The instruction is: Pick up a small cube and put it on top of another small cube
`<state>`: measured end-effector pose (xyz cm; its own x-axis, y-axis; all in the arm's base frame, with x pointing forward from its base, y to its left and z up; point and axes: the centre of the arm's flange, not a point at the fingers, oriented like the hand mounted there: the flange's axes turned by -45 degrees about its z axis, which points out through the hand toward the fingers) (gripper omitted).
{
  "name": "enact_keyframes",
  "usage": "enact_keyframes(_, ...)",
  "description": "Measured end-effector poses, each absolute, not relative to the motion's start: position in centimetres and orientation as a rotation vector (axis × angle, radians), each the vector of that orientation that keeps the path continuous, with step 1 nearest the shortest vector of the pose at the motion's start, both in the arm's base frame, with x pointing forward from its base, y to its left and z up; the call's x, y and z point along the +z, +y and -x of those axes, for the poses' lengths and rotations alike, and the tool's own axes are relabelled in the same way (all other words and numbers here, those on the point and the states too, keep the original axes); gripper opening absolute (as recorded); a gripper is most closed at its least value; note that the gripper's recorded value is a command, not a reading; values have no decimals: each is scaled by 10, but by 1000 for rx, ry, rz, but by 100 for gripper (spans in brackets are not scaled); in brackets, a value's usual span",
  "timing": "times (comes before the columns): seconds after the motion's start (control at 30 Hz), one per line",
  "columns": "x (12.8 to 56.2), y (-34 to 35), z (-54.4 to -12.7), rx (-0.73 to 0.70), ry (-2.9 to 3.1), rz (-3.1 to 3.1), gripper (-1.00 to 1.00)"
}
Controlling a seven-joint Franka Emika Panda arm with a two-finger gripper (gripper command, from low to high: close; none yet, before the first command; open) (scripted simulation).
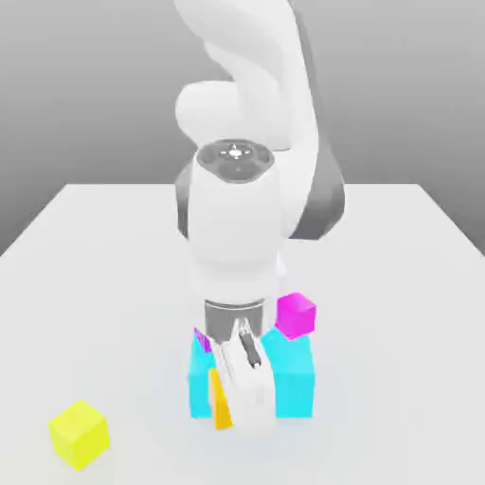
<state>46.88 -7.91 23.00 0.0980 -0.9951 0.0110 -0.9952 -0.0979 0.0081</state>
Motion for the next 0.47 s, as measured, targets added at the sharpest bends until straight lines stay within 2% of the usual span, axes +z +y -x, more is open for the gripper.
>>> enact_keyframes(0.17,242,-191,-446,3,-2359,-2073,-100)
enact_keyframes(0.3,203,-211,-441,5,-2403,-2026,-100)
enact_keyframes(0.33,190,-212,-440,4,-2403,-2025,100)
enact_keyframes(0.47,190,-212,-440,4,-2403,-2025,100)
